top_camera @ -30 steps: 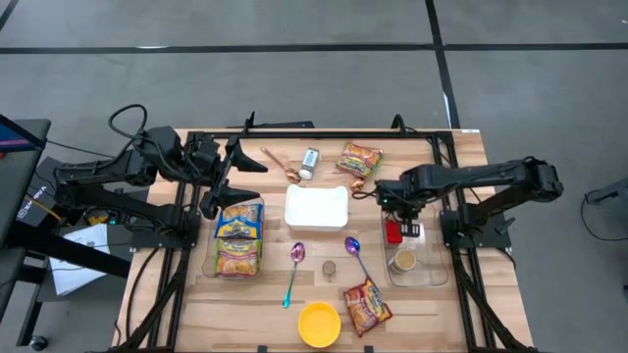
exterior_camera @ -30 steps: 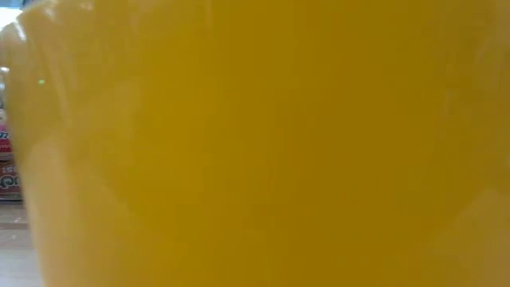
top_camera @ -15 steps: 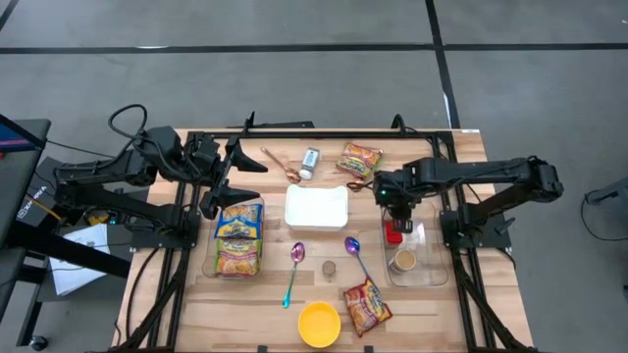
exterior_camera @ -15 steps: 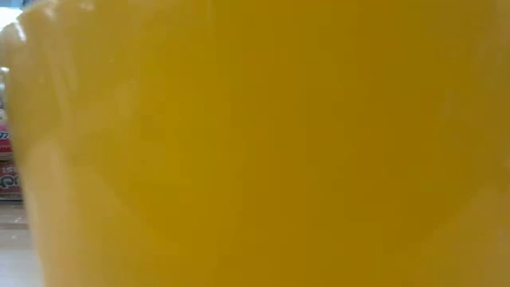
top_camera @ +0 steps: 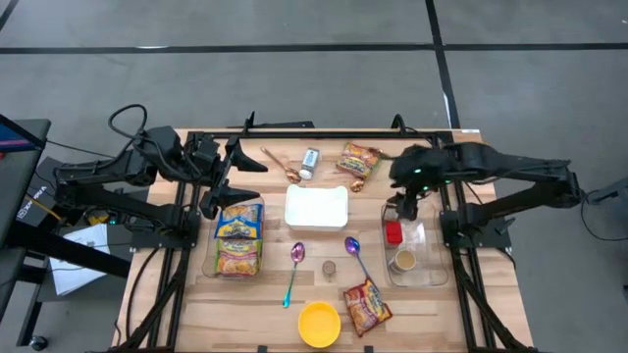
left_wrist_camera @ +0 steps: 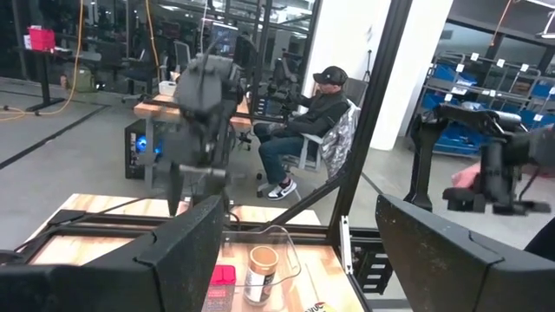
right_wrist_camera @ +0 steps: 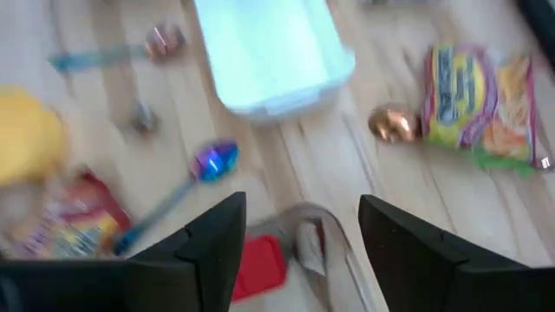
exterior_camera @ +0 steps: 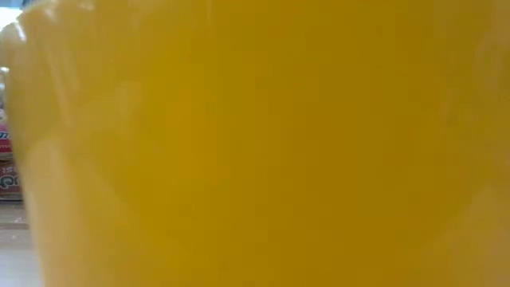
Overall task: Pick & Place Food Item
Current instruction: Put the white seasoning bottle into the right transparent bin
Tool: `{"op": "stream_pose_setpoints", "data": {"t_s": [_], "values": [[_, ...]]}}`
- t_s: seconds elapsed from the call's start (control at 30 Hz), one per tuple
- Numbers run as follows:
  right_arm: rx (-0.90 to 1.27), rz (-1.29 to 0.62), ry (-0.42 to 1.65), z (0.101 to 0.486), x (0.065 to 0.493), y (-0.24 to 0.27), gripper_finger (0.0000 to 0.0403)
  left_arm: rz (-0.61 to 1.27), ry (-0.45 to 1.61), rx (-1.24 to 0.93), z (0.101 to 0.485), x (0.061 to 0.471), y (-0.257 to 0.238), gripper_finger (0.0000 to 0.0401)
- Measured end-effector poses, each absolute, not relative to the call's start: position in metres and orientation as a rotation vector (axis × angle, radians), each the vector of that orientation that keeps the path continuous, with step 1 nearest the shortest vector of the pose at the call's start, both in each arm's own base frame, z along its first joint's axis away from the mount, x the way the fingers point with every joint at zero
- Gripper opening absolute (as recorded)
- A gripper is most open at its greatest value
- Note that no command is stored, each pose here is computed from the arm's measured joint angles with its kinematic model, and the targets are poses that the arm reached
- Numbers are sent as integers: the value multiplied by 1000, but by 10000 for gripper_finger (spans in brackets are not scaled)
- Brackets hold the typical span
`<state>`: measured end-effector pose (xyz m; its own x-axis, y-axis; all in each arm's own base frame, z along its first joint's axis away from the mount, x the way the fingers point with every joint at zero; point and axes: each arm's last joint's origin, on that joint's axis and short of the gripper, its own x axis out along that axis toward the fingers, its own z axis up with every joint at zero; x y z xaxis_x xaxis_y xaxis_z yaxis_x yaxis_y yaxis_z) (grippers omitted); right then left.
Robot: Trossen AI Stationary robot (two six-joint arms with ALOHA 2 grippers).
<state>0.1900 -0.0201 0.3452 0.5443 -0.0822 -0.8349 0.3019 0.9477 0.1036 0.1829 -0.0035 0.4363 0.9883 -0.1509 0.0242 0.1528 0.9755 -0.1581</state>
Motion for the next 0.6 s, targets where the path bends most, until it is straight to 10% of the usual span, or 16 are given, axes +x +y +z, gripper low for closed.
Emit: {"op": "stream_pose_setpoints", "data": {"t_s": [0.6], "values": [[387,-137,460,402,163,-8,205,-117,-34,-159,436,191,-2,296]]}}
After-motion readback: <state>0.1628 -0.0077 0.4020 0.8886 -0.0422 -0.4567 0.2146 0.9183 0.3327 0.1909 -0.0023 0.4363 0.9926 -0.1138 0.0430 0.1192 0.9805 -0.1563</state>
